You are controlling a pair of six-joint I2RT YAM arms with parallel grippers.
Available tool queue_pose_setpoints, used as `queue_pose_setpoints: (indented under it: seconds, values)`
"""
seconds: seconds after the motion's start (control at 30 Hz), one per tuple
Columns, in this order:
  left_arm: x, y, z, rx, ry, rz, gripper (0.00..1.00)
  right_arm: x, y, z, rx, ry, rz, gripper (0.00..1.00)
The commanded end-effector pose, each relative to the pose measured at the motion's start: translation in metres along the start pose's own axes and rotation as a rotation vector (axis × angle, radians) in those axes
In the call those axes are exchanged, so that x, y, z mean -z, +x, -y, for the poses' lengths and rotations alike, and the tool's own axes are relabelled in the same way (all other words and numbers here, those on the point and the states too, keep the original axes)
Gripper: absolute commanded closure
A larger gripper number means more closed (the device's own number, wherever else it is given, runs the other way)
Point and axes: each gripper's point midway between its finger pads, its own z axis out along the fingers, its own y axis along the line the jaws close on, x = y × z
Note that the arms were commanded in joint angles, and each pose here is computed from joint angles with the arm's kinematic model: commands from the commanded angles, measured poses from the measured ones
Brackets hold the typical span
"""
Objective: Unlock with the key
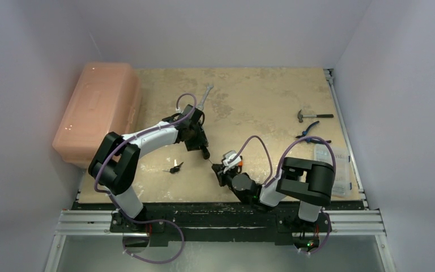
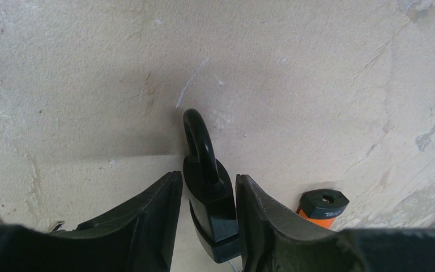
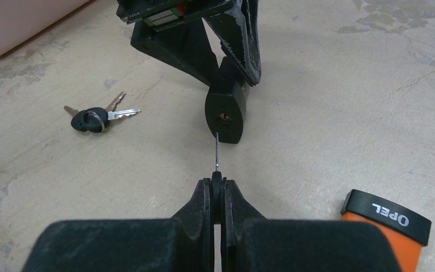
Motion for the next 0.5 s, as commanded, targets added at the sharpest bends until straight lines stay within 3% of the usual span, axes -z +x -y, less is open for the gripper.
queue_pose_setpoints:
  seconds: [0.0,0.47]
  values:
    - [0.002,0.000,0.007,-0.001,0.018,0.004,0.58,-0.011,-0.021,-0.006,-0.015,0.022,0.083,1.00]
    - [0.004,0.004,0.010,-0.011,0.028,-0.006,0.63,-0.025,-0.015,-0.006,0.024,0.066,0.072,1.00]
